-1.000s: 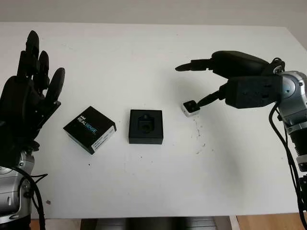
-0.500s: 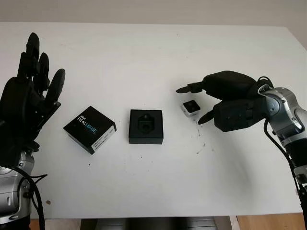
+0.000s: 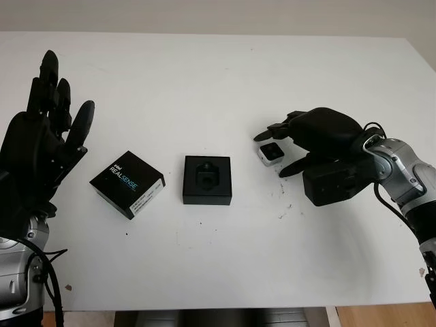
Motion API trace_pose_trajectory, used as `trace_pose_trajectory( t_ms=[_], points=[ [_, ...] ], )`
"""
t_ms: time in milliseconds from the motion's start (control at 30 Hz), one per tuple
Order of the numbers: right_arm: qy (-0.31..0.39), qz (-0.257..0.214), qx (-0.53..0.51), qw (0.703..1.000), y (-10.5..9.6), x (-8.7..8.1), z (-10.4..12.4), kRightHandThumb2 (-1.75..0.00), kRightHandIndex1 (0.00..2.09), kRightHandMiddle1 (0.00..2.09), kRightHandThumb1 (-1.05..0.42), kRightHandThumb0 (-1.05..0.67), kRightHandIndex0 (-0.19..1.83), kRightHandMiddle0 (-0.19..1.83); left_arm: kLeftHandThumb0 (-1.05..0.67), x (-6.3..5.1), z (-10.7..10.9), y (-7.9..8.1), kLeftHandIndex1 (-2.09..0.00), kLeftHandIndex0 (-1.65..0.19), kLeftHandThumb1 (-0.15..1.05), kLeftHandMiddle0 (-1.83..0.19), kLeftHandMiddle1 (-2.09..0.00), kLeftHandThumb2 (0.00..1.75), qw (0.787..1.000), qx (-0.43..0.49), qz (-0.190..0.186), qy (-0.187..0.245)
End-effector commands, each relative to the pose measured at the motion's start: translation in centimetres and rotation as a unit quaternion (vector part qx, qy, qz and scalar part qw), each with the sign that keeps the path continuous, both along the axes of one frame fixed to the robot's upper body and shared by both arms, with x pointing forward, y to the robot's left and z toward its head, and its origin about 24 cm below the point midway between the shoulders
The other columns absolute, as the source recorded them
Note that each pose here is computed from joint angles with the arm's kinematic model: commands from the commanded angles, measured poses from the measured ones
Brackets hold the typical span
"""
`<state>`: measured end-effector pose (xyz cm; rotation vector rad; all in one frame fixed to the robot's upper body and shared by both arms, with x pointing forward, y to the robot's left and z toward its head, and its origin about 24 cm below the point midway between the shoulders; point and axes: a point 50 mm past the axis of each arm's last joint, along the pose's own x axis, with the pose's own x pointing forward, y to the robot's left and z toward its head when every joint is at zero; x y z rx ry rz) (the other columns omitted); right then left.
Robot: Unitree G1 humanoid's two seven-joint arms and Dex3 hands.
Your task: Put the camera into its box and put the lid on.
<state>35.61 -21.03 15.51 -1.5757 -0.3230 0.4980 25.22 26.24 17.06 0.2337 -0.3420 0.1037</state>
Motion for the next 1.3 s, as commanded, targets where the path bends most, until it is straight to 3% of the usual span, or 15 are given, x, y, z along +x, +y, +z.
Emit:
trace_pose_trajectory(
  t_ms=[0, 367, 567, 633, 767, 833, 1033, 1267],
  points=[
    [-0.004, 0.003, -0.004, 1.000, -0.1, 0.1, 0.0, -0.06, 1.25, 0.77, -0.88, -0.50, 0.03, 0.26, -0.57, -0.2, 0.2, -0.1, -0.05, 0.13, 1.05, 0.14, -0.05, 0.39, 1.000, 0.002, 0.000, -0.005],
    [-0.017, 0.009, -0.012, 1.000, -0.4, 0.4, -0.6, -0.06, 1.36, 1.29, -0.96, -0.41, 0.08, 0.16, -0.57, -0.3, 0.2, -0.2, -0.05, 0.12, 1.05, 0.14, -0.06, 0.40, 1.000, 0.000, 0.000, -0.006],
    [-0.024, 0.005, 0.029, 0.999, -0.5, 0.3, -0.9, -0.06, 1.44, 1.45, -0.99, -0.35, 0.06, 0.28, -0.57, -0.3, 0.2, -0.2, -0.05, 0.12, 1.05, 0.14, -0.05, 0.40, 1.000, 0.001, 0.000, -0.005],
    [-0.025, 0.001, 0.054, 0.998, -0.7, 0.4, -1.1, -0.05, 1.32, 1.47, -0.99, -0.35, 0.07, 0.30, -0.56, -0.3, 0.1, -0.2, -0.05, 0.13, 1.05, 0.14, -0.05, 0.40, 1.000, -0.001, -0.001, -0.005],
    [-0.005, -0.013, 0.105, 0.994, -0.8, 0.5, -1.4, -0.05, 0.73, 1.52, -1.00, -0.37, 0.14, 0.27, -0.56, -0.4, 0.1, -0.2, -0.05, 0.13, 1.05, 0.14, -0.06, 0.39, 1.000, 0.003, -0.001, -0.005],
    [0.009, -0.018, 0.136, 0.990, -0.9, 0.6, -1.6, -0.05, 0.57, 1.54, -1.00, -0.37, 0.17, 0.25, -0.56, -0.4, 0.1, -0.2, -0.05, 0.13, 1.05, 0.14, -0.05, 0.39, 1.000, 0.003, -0.001, -0.004],
    [0.066, -0.064, 0.225, 0.970, -1.1, 1.1, -2.2, -0.05, 0.42, 1.61, -1.02, -0.41, 0.16, 0.21, -0.55, -0.4, 0.0, -0.3, -0.05, 0.14, 1.05, 0.14, -0.05, 0.40, 1.000, 0.001, -0.006, -0.002],
    [0.091, -0.090, 0.270, 0.954, -1.2, 1.3, -2.2, -0.05, 0.27, 1.55, -1.01, -0.41, 0.19, 0.22, -0.54, -0.4, -0.1, -0.2, -0.04, 0.15, 1.05, 0.15, -0.05, 0.41, 1.000, 0.005, -0.007, -0.001]
  ],
)
